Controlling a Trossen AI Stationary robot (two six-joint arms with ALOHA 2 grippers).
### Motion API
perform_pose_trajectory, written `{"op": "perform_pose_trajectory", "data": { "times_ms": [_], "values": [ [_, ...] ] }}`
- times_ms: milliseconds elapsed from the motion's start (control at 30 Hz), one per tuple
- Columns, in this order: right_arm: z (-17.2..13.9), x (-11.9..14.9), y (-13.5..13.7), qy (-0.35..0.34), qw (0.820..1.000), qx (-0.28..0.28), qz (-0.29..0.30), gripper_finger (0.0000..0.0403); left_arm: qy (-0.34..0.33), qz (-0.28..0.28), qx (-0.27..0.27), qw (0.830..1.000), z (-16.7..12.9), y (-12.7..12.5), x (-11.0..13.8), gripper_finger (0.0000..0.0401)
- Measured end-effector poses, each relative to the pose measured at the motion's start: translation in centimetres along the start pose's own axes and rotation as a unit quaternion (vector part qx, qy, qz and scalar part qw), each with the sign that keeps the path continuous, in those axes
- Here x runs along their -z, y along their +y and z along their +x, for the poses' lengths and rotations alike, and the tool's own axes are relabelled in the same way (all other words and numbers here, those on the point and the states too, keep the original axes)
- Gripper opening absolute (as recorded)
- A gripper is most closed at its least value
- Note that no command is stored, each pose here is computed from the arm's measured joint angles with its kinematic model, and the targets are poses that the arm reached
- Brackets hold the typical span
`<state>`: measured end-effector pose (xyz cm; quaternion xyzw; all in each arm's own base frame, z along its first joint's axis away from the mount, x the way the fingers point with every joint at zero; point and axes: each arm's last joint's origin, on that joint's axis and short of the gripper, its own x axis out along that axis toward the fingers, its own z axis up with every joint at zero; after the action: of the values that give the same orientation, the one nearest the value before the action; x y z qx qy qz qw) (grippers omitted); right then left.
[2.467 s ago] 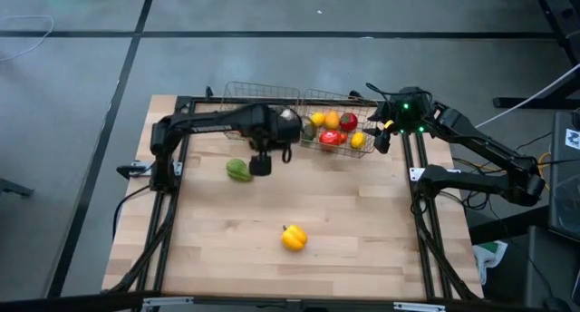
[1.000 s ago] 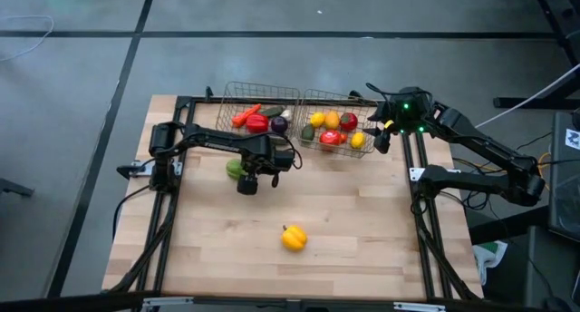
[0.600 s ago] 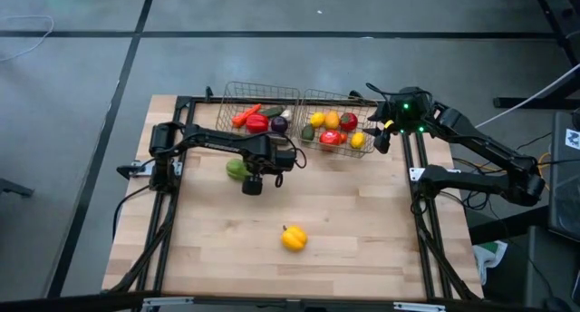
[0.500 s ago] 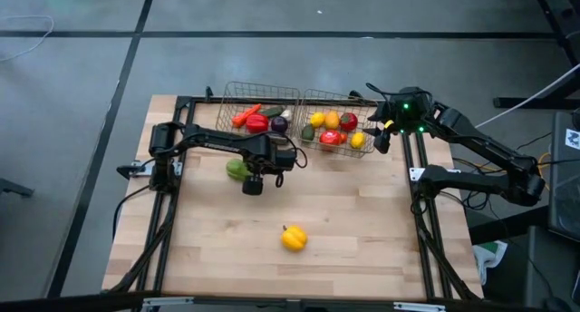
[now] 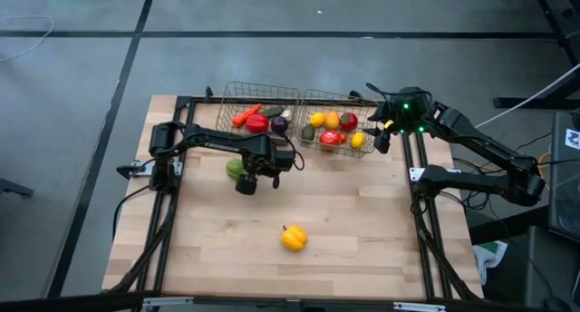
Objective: Sort produce into baskets
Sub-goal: Put the green chayote into the left golden wire basket
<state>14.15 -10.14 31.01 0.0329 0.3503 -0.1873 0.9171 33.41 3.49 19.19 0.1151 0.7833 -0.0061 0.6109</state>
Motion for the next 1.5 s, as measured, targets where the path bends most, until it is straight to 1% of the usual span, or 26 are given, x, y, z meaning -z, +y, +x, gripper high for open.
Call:
{"op": "perform_pose_trajectory", "data": {
  "times_ms": [233, 267, 333, 467, 600, 700, 833, 967, 1067, 1200, 1267, 1367, 1500],
  "values": [
    [0.0, 0.0, 0.0, 0.0, 1.0, 0.0, 0.0, 0.0204, -0.002, -0.002, 0.003, 1.0, 0.0, 0.0, 0.0, 0.0274],
    [0.0, 0.0, 0.0, 0.0, 1.0, 0.0, 0.0, 0.0204, -0.002, -0.009, 0.005, 1.0, 0.0, 0.0, 0.0, 0.0274],
    [0.0, 0.0, 0.0, 0.0, 1.0, 0.0, 0.0, 0.0204, -0.001, -0.034, 0.007, 0.999, 0.0, 0.1, 0.0, 0.0274],
    [0.0, 0.0, 0.0, 0.0, 1.0, 0.0, 0.0, 0.0204, 0.002, -0.105, 0.018, 0.994, 0.2, 0.9, 0.3, 0.0278],
    [0.0, 0.0, 0.0, 0.0, 1.0, 0.0, 0.0, 0.0204, -0.002, -0.136, 0.066, 0.989, 0.4, 1.6, 0.5, 0.0299],
    [0.0, 0.0, 0.0, 0.0, 1.0, 0.0, 0.0, 0.0204, -0.006, -0.131, 0.089, 0.987, 0.4, 1.8, 0.6, 0.0322],
    [0.0, 0.0, 0.0, 0.0, 1.0, 0.0, 0.0, 0.0204, -0.007, -0.098, 0.091, 0.991, 0.4, 1.8, 0.6, 0.0347],
    [0.0, 0.0, 0.0, 0.0, 1.0, 0.0, 0.0, 0.0204, -0.02, -0.08, 0.088, 0.993, 0.4, 1.7, 0.4, 0.0358],
    [0.0, 0.0, 0.0, 0.0, 1.0, 0.0, 0.0, 0.0204, -0.024, -0.093, 0.087, 0.992, 0.4, 1.7, 0.3, 0.0358],
    [0.0, 0.0, 0.0, 0.0, 1.0, 0.0, 0.0, 0.0204, -0.021, -0.138, 0.088, 0.986, 0.4, 1.7, 0.3, 0.0359],
    [0.0, 0.0, 0.0, 0.0, 1.0, 0.0, 0.0, 0.0204, -0.02, -0.149, 0.088, 0.985, 0.4, 1.7, 0.3, 0.0359],
    [0.0, 0.0, 0.0, 0.0, 1.0, 0.0, 0.0, 0.0204, -0.02, -0.151, 0.088, 0.984, 0.4, 1.7, 0.3, 0.0359],
    [0.0, 0.0, 0.0, 0.0, 1.0, 0.0, 0.0, 0.0204, -0.021, -0.132, 0.087, 0.987, 0.4, 1.6, 0.2, 0.0359]
  ]
}}
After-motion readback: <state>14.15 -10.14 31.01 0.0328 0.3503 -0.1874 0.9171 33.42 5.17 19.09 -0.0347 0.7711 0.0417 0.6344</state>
